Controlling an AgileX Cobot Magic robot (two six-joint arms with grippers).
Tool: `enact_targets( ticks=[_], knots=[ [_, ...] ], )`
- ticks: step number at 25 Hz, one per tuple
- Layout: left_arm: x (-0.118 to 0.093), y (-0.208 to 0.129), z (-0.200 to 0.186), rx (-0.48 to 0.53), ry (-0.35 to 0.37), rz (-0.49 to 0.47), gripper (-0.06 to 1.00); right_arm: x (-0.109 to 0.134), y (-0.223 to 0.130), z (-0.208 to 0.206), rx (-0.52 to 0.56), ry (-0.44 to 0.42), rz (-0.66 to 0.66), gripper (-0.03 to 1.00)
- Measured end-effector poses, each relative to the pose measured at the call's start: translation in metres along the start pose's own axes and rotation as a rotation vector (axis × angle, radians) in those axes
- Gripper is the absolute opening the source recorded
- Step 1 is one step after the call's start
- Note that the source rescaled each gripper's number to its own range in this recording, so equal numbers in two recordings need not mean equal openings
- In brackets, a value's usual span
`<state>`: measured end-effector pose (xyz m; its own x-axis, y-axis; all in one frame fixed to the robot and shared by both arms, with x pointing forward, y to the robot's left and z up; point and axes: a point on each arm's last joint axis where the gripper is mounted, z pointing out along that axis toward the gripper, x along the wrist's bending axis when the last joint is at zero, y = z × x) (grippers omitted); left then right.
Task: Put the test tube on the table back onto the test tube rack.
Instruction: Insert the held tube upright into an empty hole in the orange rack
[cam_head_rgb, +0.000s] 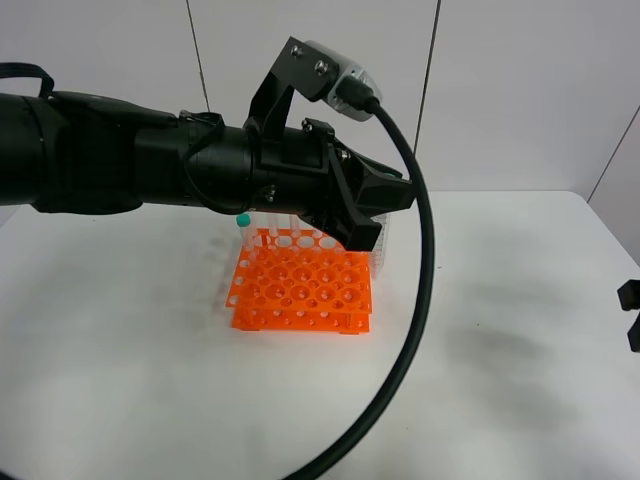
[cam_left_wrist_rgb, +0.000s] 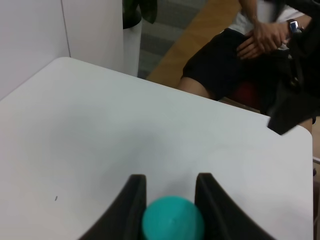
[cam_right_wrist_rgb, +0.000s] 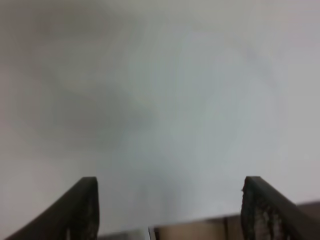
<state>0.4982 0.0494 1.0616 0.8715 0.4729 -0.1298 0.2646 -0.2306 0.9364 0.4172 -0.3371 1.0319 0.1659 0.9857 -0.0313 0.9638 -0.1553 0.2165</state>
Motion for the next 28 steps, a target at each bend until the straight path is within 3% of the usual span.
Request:
enact_targets(
  ticks=[4,9,14,20,24,28],
  knots=[
    [0.000,0.000,0.000,0.000,0.000,0.001,0.00,0.003,-0.012,-0.001,0.128,0.030,-0.028,0.80],
    [-0.001,0.000,0.000,-0.002,-0.009,0.001,0.00,0.008,-0.012,-0.001,0.135,0.089,-0.023,0.80],
    [-0.001,0.000,0.000,-0.003,-0.015,0.001,0.00,0.008,-0.013,-0.002,0.134,0.091,-0.023,0.80],
    [-0.002,0.000,0.000,-0.003,-0.018,0.001,0.00,0.004,-0.025,-0.024,0.020,0.037,-0.026,0.80],
    [-0.002,0.000,0.000,-0.005,-0.026,0.001,0.00,0.006,-0.041,-0.044,-0.100,0.058,-0.004,0.80],
    [-0.003,0.001,0.000,-0.006,-0.033,0.001,0.00,0.008,-0.063,-0.047,-0.153,0.068,-0.001,0.80]
  ],
)
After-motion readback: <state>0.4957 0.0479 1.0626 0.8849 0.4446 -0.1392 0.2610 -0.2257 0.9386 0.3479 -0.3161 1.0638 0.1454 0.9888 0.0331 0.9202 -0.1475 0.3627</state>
